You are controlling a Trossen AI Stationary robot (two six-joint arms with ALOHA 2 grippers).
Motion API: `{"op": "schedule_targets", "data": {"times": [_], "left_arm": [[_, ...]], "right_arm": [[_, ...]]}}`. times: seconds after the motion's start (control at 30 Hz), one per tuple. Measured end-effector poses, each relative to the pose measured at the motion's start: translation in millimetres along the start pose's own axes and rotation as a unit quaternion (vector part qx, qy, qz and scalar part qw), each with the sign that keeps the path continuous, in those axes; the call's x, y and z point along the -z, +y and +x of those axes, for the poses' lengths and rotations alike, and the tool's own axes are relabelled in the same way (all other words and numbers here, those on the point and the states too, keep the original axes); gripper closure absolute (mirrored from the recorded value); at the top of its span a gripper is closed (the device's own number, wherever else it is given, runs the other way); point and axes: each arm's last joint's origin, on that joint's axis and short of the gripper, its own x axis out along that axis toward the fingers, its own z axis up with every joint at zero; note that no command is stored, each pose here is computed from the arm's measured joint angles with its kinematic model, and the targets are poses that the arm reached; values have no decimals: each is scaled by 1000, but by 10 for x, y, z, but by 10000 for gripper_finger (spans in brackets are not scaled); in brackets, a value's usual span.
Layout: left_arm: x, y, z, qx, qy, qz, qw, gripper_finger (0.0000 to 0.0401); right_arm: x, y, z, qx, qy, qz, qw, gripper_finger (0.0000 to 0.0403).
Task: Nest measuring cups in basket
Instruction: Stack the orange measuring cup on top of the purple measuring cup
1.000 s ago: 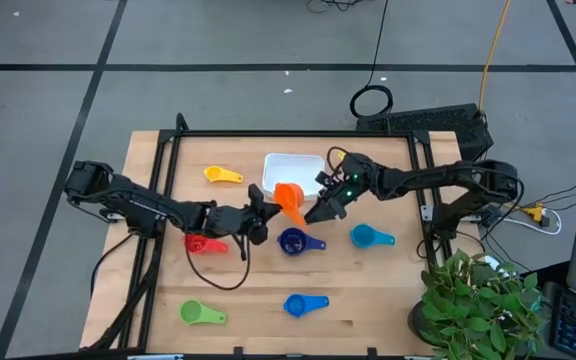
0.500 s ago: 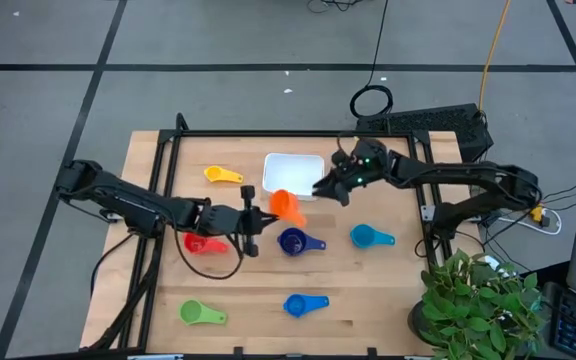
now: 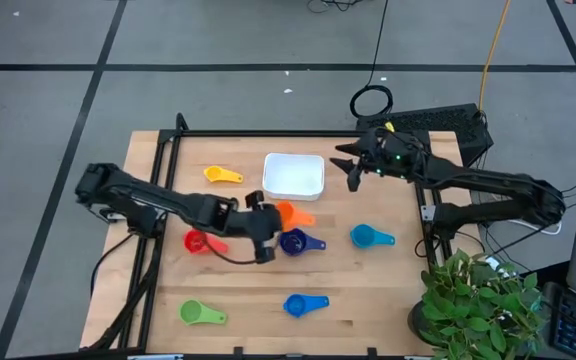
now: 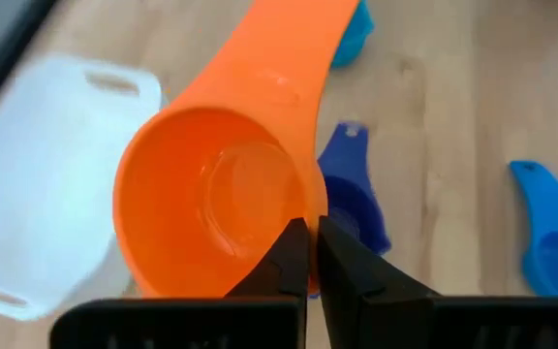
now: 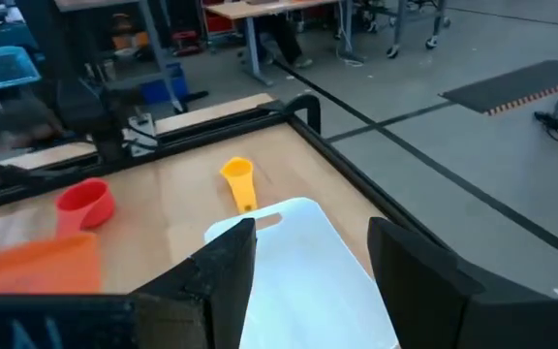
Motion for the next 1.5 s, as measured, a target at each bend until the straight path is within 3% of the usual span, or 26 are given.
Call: {"op": "schedule_targets", "data": {"times": [0.17,0.57,1.27,1.5], "left_arm": [[10,-94,298,-11,33,-24,999,393],[13,-240,577,-17,53,-57,997,394],[94,-446,578,-11,48,-59,997,392],[88,-446,576,-11,45,-56,997,339]], "right_arm": [[-5,1,-81,1,7,-7,1000,209],[58,-5,-71,4,38,-9,999,209],[52,-5,-71,4,34,2,999,209],[52,-4,-71,4,34,6,999,209]]}}
